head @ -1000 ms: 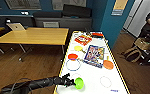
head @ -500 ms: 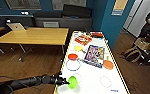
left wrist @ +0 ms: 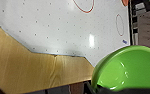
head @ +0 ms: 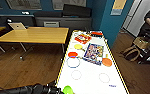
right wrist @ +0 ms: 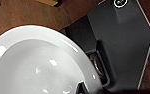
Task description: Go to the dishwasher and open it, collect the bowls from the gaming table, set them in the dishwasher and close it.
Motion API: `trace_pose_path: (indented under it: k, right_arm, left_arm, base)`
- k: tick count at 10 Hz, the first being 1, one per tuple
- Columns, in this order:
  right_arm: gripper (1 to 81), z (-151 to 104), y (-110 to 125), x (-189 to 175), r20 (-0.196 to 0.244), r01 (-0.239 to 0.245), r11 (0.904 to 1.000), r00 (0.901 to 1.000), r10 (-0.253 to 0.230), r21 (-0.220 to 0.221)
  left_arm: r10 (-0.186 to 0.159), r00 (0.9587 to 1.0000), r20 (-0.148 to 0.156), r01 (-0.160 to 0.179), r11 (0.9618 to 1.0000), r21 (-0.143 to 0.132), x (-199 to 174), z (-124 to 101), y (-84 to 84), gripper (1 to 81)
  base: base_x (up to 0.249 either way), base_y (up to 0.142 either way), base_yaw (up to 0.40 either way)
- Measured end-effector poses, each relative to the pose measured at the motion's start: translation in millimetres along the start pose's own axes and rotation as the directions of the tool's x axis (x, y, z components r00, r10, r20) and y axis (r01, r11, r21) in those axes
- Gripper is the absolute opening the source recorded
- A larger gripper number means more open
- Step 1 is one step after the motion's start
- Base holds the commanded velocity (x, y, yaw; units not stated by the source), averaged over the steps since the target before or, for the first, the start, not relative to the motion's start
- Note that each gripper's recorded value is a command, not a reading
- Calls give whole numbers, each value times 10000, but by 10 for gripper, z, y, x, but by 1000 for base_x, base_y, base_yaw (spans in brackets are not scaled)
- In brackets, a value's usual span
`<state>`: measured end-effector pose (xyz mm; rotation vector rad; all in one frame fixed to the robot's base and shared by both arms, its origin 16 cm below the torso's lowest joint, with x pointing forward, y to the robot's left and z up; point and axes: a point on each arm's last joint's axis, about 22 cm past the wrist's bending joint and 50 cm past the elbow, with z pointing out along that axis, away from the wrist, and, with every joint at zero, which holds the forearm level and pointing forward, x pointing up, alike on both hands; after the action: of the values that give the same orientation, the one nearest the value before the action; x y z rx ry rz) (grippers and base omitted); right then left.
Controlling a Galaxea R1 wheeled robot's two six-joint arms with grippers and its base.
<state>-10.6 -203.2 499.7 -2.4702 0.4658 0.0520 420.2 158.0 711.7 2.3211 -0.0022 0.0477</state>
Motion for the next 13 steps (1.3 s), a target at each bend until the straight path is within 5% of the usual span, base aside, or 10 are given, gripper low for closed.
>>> trace_pose_path:
  k: [2, 9, 13]
  right_arm:
    - [10, 16, -26, 87, -101, 75, 10000, 9999, -75, 50]
    - [10, -10, 15, -60, 28, -14, 10000, 10000, 14, -9]
    - [10, 3, -42, 150, -441, 341, 9994, 9985, -336, 112]
  left_arm:
    - [206, 9997, -92, -206, 9998, 50, -27, 25, -38, 10]
    - [-30, 9989, 477, 13, 9994, 353, -730, 192, -392, 10]
    - [0, 9998, 199, -10, 9986, 535, -1244, 121, -594, 10]
  base:
    - [-124, 0, 0]
    - [-74, 0, 0]
    - [0, 0, 0]
